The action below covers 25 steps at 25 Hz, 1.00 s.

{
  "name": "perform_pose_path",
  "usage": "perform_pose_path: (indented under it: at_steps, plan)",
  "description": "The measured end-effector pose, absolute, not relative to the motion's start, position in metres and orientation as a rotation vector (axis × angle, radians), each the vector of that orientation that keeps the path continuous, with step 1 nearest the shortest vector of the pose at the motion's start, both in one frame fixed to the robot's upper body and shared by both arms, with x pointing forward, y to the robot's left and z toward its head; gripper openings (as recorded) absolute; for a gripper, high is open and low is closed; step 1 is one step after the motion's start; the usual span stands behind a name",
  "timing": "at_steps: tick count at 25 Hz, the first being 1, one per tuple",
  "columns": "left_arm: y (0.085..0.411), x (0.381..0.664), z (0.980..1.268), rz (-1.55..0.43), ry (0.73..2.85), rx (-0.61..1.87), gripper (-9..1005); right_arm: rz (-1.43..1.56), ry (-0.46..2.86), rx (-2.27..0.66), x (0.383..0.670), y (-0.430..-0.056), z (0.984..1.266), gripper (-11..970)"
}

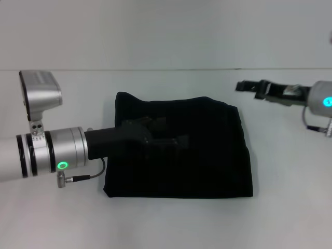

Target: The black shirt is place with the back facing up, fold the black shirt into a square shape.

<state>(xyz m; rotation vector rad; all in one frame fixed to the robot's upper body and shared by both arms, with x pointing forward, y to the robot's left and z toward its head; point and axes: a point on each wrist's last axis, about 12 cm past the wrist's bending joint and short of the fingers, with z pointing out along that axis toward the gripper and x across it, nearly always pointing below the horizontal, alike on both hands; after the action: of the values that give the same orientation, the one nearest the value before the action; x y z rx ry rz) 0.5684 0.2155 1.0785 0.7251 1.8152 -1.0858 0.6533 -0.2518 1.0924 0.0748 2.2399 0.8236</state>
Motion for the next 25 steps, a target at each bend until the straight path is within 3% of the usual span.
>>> perform_pose_path:
  at_steps: [11, 18, 25]
  plan:
    - [0.225, 0.583, 1.099, -1.089, 1.769, 0.655, 956, 0.923, 2.002, -0.048, 0.623, -0.307, 1.104, 761]
    - [0.234, 0.584, 1.114, -1.104, 1.723, 0.674, 957, 0.936, 1.905, -0.309, 0.609, -0.308, 1.114, 774]
    - [0.246, 0.587, 1.146, -1.064, 1.650, 0.881, 955, 0.894, 1.859, -0.634, 0.611, -0.287, 1.143, 809]
